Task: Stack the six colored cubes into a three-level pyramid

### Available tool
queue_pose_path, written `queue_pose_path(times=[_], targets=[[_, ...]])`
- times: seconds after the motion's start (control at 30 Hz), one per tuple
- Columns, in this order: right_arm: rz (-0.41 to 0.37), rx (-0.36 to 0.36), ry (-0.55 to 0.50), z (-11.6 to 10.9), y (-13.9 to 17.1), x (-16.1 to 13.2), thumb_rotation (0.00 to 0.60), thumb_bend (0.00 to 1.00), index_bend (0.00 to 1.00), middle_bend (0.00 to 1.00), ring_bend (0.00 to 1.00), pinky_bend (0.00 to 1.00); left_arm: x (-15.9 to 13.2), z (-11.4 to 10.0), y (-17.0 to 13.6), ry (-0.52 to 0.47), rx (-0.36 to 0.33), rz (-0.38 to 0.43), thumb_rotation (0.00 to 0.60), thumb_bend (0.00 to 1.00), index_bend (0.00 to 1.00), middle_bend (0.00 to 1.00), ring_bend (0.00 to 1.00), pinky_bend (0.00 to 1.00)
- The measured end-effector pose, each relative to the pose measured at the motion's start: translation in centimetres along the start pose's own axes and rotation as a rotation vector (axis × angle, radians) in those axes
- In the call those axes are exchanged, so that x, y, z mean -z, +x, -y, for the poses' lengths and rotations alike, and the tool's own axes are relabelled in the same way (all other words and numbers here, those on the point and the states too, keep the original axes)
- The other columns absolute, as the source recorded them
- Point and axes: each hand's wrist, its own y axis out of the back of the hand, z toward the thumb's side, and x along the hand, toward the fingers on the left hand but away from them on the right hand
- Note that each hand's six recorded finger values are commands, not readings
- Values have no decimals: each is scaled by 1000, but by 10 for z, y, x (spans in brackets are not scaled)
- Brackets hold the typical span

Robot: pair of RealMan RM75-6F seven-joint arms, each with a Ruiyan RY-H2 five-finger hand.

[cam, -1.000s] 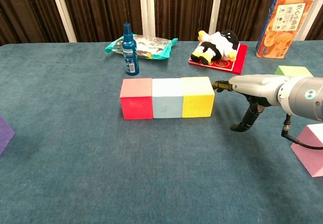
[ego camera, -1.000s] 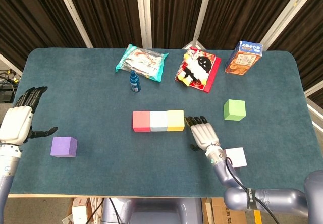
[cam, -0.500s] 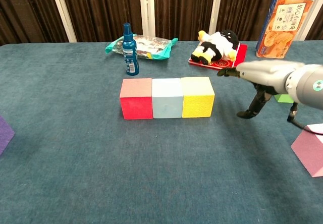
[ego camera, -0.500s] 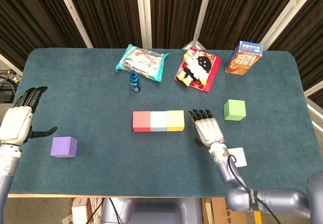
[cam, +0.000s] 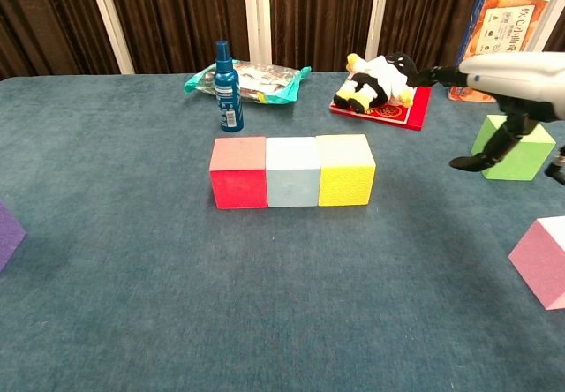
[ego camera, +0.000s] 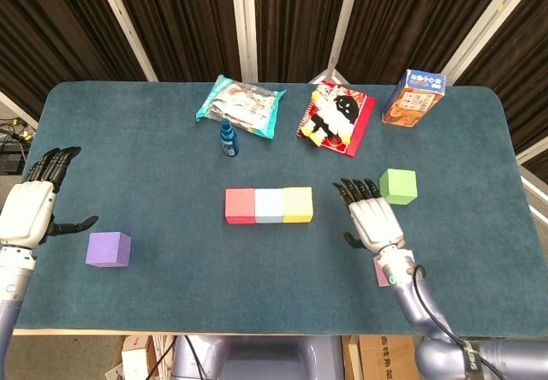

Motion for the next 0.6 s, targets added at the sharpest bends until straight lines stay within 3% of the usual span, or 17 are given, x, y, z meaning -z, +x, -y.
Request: queue_pose_path(times=[0.33,0.6], targets=[[-37,-34,-13,-3,42,10,600,326,0,19,3,0,-3,-1,-2,2,-4,12,600,143,0,54,36,109],[-71,-159,37,31,68,16,600,322,0,0,0,0,-6,-3,-3,2,-11,21,600,142,0,54,36,109]])
